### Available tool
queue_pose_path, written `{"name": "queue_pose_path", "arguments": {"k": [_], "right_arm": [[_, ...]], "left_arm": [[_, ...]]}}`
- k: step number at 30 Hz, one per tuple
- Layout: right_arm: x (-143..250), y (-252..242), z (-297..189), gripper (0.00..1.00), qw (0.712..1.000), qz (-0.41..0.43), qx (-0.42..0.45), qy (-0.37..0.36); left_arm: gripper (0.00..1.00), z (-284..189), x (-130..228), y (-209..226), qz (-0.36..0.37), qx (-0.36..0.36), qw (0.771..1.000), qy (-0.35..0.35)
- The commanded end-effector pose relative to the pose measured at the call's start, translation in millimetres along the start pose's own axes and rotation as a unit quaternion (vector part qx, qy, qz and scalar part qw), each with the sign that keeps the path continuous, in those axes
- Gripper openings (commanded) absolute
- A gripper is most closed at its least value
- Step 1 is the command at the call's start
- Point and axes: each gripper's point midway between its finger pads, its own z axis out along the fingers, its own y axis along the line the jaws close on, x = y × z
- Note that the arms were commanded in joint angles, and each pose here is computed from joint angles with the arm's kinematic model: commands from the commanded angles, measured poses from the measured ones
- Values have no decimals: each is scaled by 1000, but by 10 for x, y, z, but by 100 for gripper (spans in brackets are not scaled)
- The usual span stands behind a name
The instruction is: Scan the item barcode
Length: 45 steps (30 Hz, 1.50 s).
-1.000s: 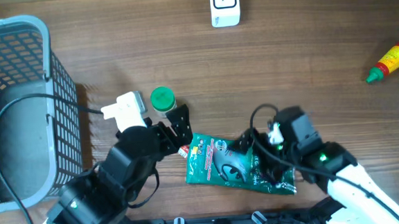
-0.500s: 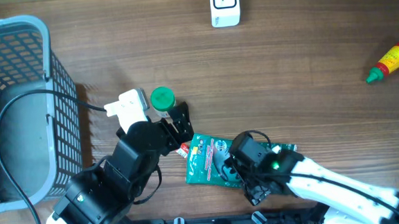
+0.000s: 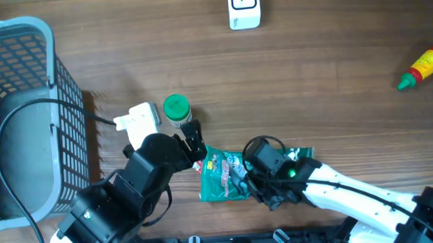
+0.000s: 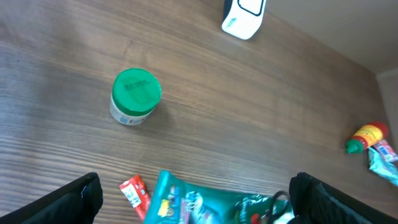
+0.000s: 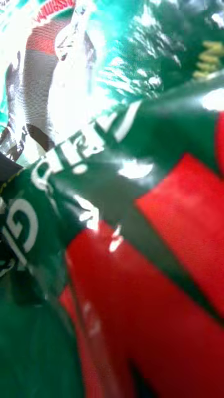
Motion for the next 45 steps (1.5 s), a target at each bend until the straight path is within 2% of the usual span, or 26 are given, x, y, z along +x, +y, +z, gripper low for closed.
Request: {"name": "queue_pose_path", "arguments": {"k": [1,2,3,4,5,6,8,11,14,17,21,25,28,30,33,35,36,40,45], "right_arm": [[-199,237,-277,4,979,-189,-54,-50],[-201,322,-378,4,965,-243,-76,-58],[-165,449,-525,4,938,-321,-112,-67],[-89,563,-680,4,904,-395,-149,-75],[18,671,-872,4,856,-473,-190,-89],[75,727,-994,4,826,-511,-213,-102],[217,832,-1304,4,744,-597,-265,-141],[364,841,-1632,4,666,-655,-310,-178],[536,812,-1718,4,612,-697,-335,-166],[721,788,-1780,4,568,-724,-365,-141],[742,794,-1795,4,537,-746,-365,-151],[636,831,-1739,4,551,-740,-354,-154],[619,841,-1680,4,548,-746,-351,-141],[670,848,-1637,4,537,-753,-363,-115],[841,855,-1622,4,504,-764,-396,-69],[1024,799,-1626,4,474,-768,-431,-8],[1052,771,-1585,4,472,-767,-433,14],[1027,740,-1375,4,495,-759,-419,58],[1055,708,-1345,4,494,-756,-423,81]], "left_arm": [[100,-12,-38,20,9,-7,1000,-7],[100,-12,-39,19,9,-7,1000,-7],[100,-12,-44,14,8,-6,1000,-8],[100,-12,-50,7,8,-5,1000,-9],[100,-12,-55,-1,7,-3,1000,-10],[100,-12,-64,-12,6,-1,1000,-12],[100,-15,-116,-82,-1,13,1000,-22],[100,-45,-277,-301,-22,59,997,-52],[100,-110,-326,-545,-35,119,991,-51],[100,-179,-243,-747,-24,174,984,-20],[100,-270,-75,-902,32,225,974,19],[100,-472,-85,-960,92,266,960,3],[100,-647,-153,-948,121,284,951,-26],[99,-852,-186,-942,144,311,938,-47],[91,-961,-85,-975,183,340,922,-38],[90,-868,-15,-969,194,331,923,-20],[90,-824,2,-976,201,326,923,-17],[89,-535,109,-1020,212,301,930,18],[86,-112,311,-1044,222,263,936,73]]}}
